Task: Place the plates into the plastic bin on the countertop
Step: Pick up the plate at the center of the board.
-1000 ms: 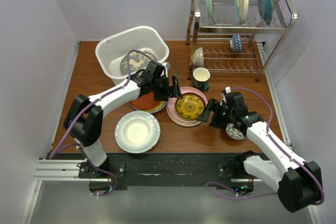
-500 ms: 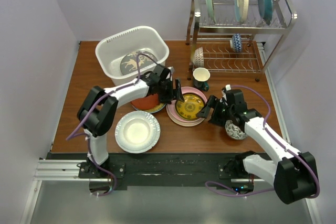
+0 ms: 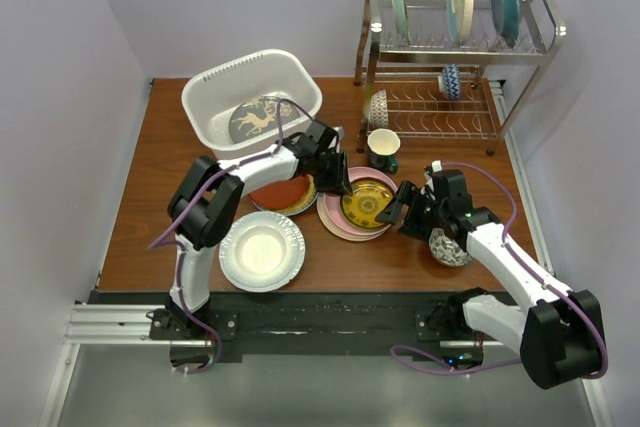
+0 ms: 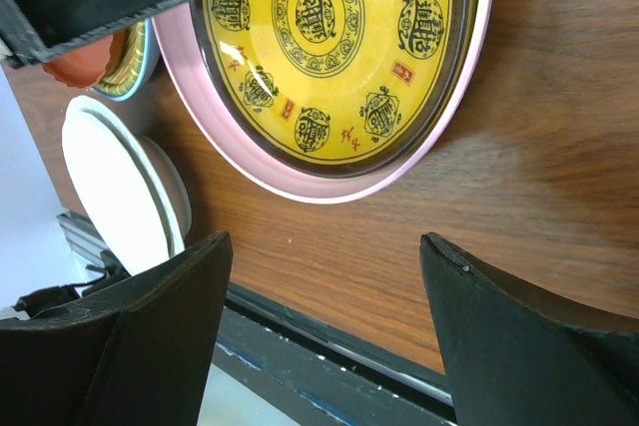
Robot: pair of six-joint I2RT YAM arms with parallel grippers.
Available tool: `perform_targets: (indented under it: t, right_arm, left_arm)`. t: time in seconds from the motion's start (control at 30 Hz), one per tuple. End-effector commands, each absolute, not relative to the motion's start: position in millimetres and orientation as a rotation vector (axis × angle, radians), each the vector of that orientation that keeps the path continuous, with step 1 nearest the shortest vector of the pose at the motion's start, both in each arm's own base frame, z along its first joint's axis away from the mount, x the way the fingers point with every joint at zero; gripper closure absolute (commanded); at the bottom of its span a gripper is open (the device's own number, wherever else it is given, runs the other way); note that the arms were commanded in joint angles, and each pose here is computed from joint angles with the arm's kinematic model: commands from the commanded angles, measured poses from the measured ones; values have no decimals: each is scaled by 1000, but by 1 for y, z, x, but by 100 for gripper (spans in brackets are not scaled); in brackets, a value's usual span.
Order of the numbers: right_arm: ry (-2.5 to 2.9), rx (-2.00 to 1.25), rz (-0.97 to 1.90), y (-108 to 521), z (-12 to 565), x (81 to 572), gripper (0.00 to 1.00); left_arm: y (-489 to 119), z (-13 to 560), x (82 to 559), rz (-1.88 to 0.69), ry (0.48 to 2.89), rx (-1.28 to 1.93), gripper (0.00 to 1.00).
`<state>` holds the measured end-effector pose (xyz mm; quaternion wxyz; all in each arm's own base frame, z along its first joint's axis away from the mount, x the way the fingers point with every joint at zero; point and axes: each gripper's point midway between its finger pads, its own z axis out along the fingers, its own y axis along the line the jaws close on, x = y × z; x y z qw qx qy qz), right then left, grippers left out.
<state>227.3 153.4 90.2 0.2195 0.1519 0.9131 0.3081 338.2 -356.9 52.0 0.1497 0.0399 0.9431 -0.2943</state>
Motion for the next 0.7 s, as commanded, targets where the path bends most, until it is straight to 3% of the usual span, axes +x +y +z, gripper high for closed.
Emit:
perform_targets:
  t: [0.0, 0.17, 0.23, 0.37, 0.4, 0.67]
  right_arm:
    - [2482, 394, 851, 153, 101, 239, 20]
    - [2489, 392, 857, 153, 96, 240, 20]
    - [2494, 396, 865, 154, 93, 239, 20]
    - [2498, 394, 861, 153, 90, 238, 20]
    - [2500, 396, 863, 154, 90, 238, 20]
    - [2509, 397, 841, 149, 86, 237, 20]
  left_arm:
    - [-366, 53, 330, -891, 2714, 202, 59]
    - [-367, 48, 322, -888, 2730, 247, 54]
    - [-368, 43, 319, -887, 2743, 259, 60]
    - [-369, 39, 314, -887, 2758, 275, 88]
    - [-368, 40, 314, -887, 2755, 275, 100]
    - [-365, 65, 320, -871, 2693, 234, 100]
